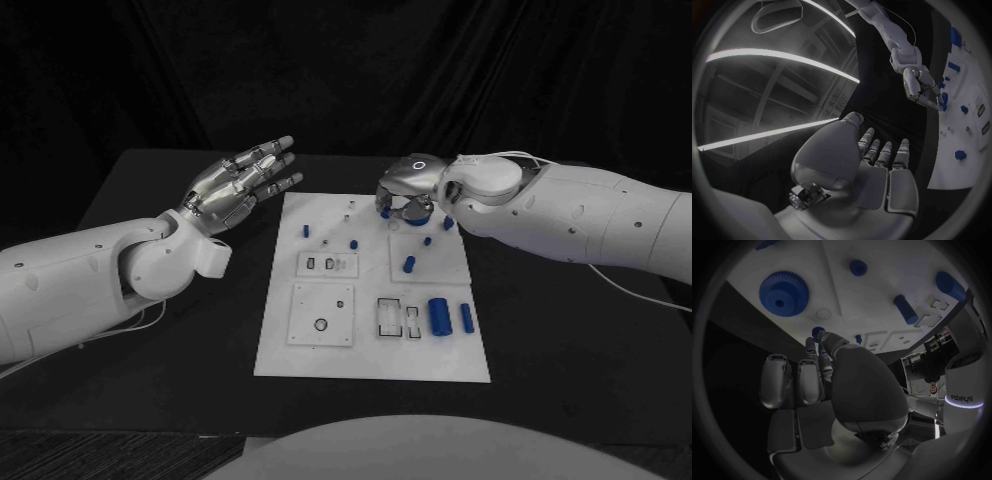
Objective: Assemble the parts on the task board
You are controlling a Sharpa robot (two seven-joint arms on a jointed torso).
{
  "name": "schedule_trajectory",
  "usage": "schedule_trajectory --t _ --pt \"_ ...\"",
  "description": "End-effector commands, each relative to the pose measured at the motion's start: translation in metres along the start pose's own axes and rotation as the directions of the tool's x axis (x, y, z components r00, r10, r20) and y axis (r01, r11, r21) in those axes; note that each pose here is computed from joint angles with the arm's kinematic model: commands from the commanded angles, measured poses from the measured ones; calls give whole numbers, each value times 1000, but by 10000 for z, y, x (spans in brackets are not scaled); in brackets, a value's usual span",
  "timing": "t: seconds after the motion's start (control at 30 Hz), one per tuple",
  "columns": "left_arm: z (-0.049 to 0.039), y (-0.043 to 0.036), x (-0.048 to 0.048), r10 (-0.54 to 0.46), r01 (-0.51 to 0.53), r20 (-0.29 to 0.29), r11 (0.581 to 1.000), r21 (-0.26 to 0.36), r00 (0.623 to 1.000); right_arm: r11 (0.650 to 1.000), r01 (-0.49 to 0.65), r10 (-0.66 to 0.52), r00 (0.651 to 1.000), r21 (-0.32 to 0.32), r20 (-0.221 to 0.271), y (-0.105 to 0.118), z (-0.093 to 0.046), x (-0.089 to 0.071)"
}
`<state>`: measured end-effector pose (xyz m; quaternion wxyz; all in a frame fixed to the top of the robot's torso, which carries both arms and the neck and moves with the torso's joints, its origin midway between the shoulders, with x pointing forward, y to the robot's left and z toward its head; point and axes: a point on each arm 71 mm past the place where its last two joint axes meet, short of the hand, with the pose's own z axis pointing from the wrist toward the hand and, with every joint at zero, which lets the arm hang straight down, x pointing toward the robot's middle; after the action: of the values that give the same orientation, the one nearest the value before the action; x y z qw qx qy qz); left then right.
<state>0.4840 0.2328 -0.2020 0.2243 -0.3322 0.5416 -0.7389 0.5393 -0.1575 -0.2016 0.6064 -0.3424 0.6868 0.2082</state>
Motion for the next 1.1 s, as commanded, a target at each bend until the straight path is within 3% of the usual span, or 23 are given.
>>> schedule_trajectory --t 0.03,0.33,0.8,1.1 --pt "8 -14 0 10 -10 14 1000 11 1000 1000 5 -4 998 -20 62 29 34 -125" --pt "1 -17 9 17 -17 24 1000 11 1000 999 26 -23 997 -36 80 79 161 -301" --pt "2 -20 34 17 -17 25 1000 16 1000 998 52 -50 996 -24 70 45 389 -363" --pt "-1 -21 38 16 -17 25 1000 16 1000 998 56 -56 997 -3 53 10 448 -358"
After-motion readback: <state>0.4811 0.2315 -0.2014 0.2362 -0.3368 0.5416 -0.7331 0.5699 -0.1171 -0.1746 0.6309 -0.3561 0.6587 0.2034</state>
